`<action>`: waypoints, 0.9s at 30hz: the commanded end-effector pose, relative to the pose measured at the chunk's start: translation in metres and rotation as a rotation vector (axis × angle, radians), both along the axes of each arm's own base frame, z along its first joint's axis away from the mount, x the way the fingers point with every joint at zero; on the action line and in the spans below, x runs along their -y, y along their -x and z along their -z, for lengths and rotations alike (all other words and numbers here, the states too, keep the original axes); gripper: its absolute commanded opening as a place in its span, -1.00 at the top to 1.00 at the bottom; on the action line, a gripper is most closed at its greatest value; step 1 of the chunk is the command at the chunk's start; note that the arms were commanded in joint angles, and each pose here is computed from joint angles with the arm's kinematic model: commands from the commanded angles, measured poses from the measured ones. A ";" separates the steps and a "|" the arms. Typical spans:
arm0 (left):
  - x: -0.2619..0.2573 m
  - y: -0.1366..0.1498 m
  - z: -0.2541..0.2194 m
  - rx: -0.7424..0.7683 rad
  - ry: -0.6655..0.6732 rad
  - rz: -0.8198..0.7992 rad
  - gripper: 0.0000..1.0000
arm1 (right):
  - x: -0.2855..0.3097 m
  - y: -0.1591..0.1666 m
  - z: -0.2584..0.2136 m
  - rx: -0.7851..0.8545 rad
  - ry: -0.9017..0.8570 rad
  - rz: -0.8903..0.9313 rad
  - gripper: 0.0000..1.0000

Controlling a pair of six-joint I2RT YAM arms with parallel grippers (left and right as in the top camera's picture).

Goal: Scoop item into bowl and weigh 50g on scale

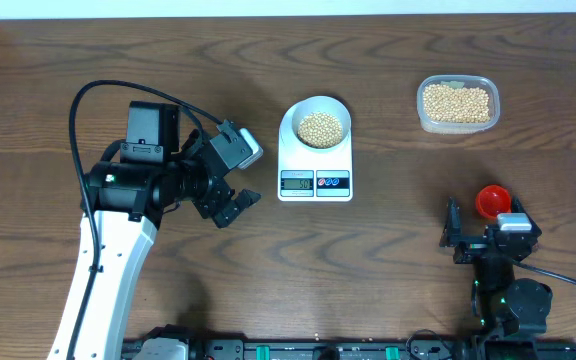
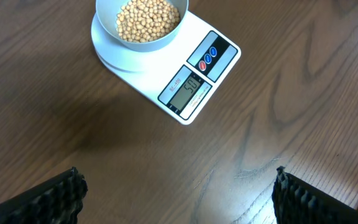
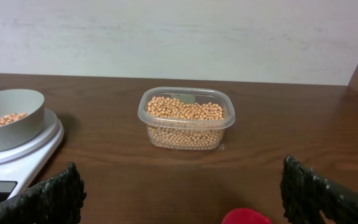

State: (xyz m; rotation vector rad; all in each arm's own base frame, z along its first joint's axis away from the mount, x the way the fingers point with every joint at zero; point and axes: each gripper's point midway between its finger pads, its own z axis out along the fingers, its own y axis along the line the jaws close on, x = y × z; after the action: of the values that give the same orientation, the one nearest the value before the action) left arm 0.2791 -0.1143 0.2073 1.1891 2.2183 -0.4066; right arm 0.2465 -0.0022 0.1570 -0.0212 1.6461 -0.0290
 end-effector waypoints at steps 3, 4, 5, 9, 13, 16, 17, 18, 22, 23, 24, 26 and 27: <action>-0.002 -0.001 -0.008 0.021 0.001 -0.010 -0.95 | 0.003 0.000 0.000 0.002 -0.016 0.015 -0.99; -0.002 0.003 -0.007 0.008 0.000 -0.008 -0.96 | 0.003 0.000 0.000 0.002 -0.016 0.015 -0.99; -0.002 0.005 -0.006 -0.002 -0.003 -0.009 -0.96 | 0.003 0.000 0.000 0.002 -0.016 0.015 -0.99; -0.001 0.010 -0.003 -0.024 -0.007 -0.003 -0.96 | 0.003 0.000 0.000 0.002 -0.016 0.015 -0.99; -0.001 0.010 -0.007 -0.007 -0.003 -0.003 -0.96 | 0.003 0.000 0.000 0.002 -0.016 0.015 -0.99; -0.001 0.014 -0.014 0.019 0.001 -0.003 -0.95 | 0.003 0.000 0.000 0.002 -0.016 0.015 -0.99; -0.001 0.015 -0.017 0.030 0.002 -0.003 -0.96 | 0.003 0.000 0.000 0.002 -0.016 0.015 -0.98; -0.002 0.016 -0.020 0.044 0.004 -0.003 -0.96 | 0.003 0.000 0.000 0.002 -0.016 0.015 -0.99; -0.003 0.024 -0.035 0.101 0.012 -0.008 -0.95 | 0.003 0.000 0.000 0.002 -0.016 0.015 -0.99; -0.003 0.026 -0.040 0.111 0.021 -0.019 -0.96 | 0.003 0.000 0.000 0.002 -0.016 0.015 -0.98; -0.003 0.028 -0.044 0.119 0.031 -0.034 -0.96 | 0.003 0.000 0.000 0.002 -0.016 0.015 -0.98; -0.004 0.032 -0.052 0.126 0.058 -0.074 -0.96 | 0.003 0.000 0.000 0.002 -0.016 0.015 -0.99; -0.004 0.036 -0.057 0.128 0.076 -0.099 -0.96 | 0.003 0.000 0.000 0.002 -0.016 0.015 -0.99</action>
State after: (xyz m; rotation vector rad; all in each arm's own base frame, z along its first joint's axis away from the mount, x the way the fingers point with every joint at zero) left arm 0.2493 -0.1112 0.2486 1.1381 2.1179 -0.3502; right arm 0.2465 -0.0027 0.1570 -0.0189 1.6461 -0.0309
